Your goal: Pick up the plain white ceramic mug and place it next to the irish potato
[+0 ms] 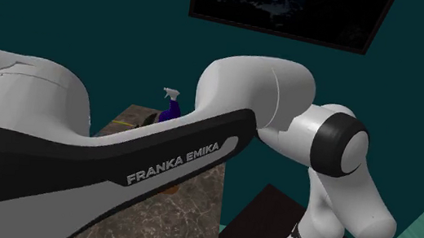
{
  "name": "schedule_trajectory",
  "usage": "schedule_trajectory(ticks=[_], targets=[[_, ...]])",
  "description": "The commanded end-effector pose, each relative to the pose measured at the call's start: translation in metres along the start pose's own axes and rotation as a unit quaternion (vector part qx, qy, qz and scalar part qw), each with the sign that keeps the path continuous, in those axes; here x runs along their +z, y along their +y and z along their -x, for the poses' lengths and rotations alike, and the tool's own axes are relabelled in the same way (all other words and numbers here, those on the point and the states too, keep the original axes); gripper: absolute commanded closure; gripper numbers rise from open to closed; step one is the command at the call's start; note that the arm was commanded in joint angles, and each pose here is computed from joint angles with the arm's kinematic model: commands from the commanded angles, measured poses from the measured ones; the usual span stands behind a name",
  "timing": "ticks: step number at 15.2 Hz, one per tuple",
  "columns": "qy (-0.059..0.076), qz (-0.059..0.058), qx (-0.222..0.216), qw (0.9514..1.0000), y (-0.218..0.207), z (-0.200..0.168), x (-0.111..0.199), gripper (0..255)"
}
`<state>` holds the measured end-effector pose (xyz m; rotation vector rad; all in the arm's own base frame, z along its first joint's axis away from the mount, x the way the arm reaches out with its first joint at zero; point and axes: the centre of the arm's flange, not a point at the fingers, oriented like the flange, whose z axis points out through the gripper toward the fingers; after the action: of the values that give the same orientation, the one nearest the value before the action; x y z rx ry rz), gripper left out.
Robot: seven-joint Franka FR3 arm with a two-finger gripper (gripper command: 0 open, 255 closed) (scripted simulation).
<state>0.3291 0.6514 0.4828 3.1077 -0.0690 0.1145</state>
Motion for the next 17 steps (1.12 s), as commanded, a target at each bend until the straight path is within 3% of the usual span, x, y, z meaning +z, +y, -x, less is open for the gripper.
schedule_trajectory(ticks=[1, 17], targets=[[0.000, 0.000, 0.000, 1.0000, -0.001, 0.001, 0.011, 255], [0.000, 0.000, 0.000, 1.0000, -0.003, 0.007, 0.095, 255]])
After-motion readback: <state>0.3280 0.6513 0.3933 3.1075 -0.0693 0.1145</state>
